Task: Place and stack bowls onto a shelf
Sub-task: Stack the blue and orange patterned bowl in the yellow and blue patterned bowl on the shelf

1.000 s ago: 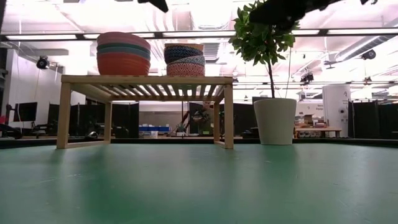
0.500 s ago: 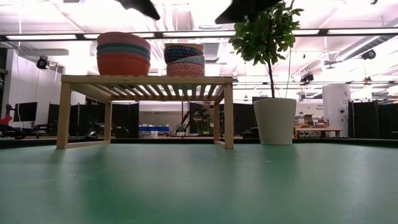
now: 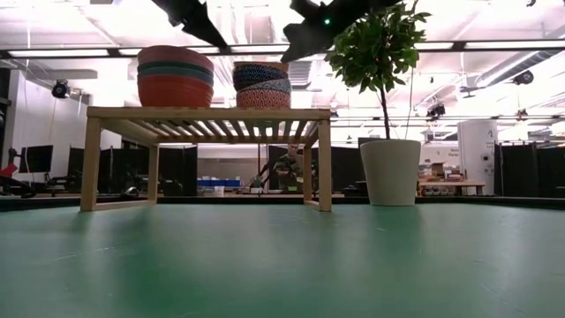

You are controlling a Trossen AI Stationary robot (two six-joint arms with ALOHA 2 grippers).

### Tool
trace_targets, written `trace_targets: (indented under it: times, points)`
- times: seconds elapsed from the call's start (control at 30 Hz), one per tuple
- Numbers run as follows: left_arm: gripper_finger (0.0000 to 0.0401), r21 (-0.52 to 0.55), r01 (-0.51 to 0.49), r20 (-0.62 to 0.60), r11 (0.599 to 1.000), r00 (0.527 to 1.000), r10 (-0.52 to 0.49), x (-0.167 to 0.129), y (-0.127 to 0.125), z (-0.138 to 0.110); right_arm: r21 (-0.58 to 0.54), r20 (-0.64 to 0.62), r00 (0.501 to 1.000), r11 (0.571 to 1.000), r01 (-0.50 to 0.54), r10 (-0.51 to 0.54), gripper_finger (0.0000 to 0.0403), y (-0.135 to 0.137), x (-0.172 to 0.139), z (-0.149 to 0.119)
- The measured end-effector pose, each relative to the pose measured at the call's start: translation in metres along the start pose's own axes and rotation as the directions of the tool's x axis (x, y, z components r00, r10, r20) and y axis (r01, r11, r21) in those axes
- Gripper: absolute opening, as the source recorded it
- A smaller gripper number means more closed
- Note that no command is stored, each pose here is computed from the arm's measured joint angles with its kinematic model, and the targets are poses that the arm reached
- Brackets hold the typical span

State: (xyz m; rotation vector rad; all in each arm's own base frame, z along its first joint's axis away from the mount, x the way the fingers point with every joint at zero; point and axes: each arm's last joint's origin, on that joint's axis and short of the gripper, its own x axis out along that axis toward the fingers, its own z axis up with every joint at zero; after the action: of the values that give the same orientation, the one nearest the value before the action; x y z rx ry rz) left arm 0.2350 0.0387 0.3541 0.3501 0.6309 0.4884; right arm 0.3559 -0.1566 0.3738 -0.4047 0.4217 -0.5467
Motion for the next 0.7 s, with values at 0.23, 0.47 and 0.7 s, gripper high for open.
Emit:
trace_targets:
  times: [0.23, 0.47, 0.7]
  points:
    - [0.0001, 0.007, 0.004, -0.012, 1.000, 1.000, -0.004, 0.007, -0.004, -0.001, 0.010, -0.043, 0.999, 1.000, -0.003, 0.004, 0.0008, -0.006, 0.010, 0.002]
    - [0.0001, 0.027, -0.021, -0.016, 0.999, 1.000, 0.021, 0.013, -0.004, 0.000, 0.034, -0.056, 0.998, 0.999, -0.004, 0.006, 0.0008, -0.008, 0.009, 0.002]
    - [0.0001, 0.026, -0.051, -0.010, 0.998, 0.999, 0.052, 0.016, 0.004, 0.000, 0.049, -0.073, 0.997, 0.999, 0.003, 0.000, 0.0008, -0.012, 0.010, -0.001]
